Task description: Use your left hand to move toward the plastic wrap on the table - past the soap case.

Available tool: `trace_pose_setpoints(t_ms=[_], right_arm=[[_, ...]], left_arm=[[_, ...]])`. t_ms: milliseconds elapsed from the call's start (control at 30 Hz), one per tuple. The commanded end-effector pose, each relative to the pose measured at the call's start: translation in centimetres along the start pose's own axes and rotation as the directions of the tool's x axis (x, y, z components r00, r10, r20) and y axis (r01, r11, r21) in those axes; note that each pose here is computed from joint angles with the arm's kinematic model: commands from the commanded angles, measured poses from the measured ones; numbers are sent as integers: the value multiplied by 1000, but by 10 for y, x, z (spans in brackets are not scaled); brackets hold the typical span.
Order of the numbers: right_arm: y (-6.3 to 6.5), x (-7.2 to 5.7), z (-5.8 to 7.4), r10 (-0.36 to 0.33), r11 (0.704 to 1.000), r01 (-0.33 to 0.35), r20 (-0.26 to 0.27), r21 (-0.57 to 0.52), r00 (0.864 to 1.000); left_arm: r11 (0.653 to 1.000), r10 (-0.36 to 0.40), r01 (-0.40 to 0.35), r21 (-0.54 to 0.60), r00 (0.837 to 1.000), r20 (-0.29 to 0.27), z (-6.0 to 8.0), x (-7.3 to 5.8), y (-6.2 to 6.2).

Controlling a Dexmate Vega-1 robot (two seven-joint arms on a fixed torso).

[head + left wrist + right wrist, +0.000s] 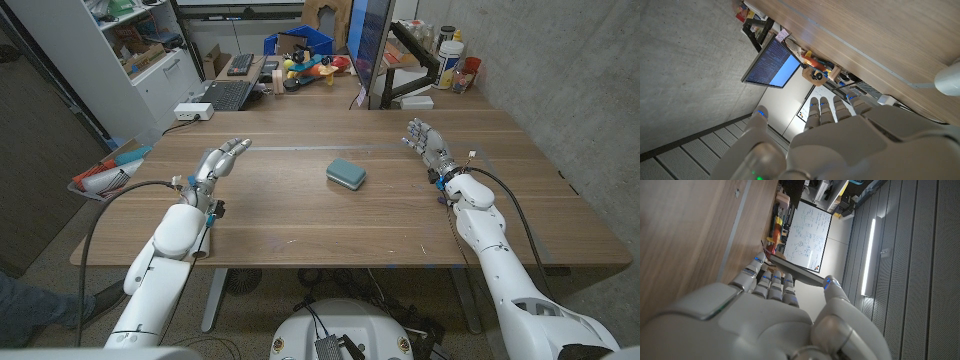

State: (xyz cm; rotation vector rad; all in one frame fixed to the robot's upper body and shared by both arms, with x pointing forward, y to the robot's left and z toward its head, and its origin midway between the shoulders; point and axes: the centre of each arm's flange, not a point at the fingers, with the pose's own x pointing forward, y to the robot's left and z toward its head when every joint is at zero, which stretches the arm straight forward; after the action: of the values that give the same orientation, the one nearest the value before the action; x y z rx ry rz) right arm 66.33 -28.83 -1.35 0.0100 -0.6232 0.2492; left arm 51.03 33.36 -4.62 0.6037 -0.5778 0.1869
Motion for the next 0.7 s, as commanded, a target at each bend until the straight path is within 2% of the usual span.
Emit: trace_pose_setpoints(t_ms=[33,333,700], right_arm=[[3,7,-3,11,1000,-11,-8,-3,1000],[4,13,-5,21,1000,-21,-14,-4,1000],[4,16,-6,27,1000,-27,-17,-4,1000]], left_arm=[[999,31,-31,34,999,-13,1,-11,4],[994,67,-64,90,997,-36,0,-21,8],[983,82,-71,169,995,-63,0,-24,10]])
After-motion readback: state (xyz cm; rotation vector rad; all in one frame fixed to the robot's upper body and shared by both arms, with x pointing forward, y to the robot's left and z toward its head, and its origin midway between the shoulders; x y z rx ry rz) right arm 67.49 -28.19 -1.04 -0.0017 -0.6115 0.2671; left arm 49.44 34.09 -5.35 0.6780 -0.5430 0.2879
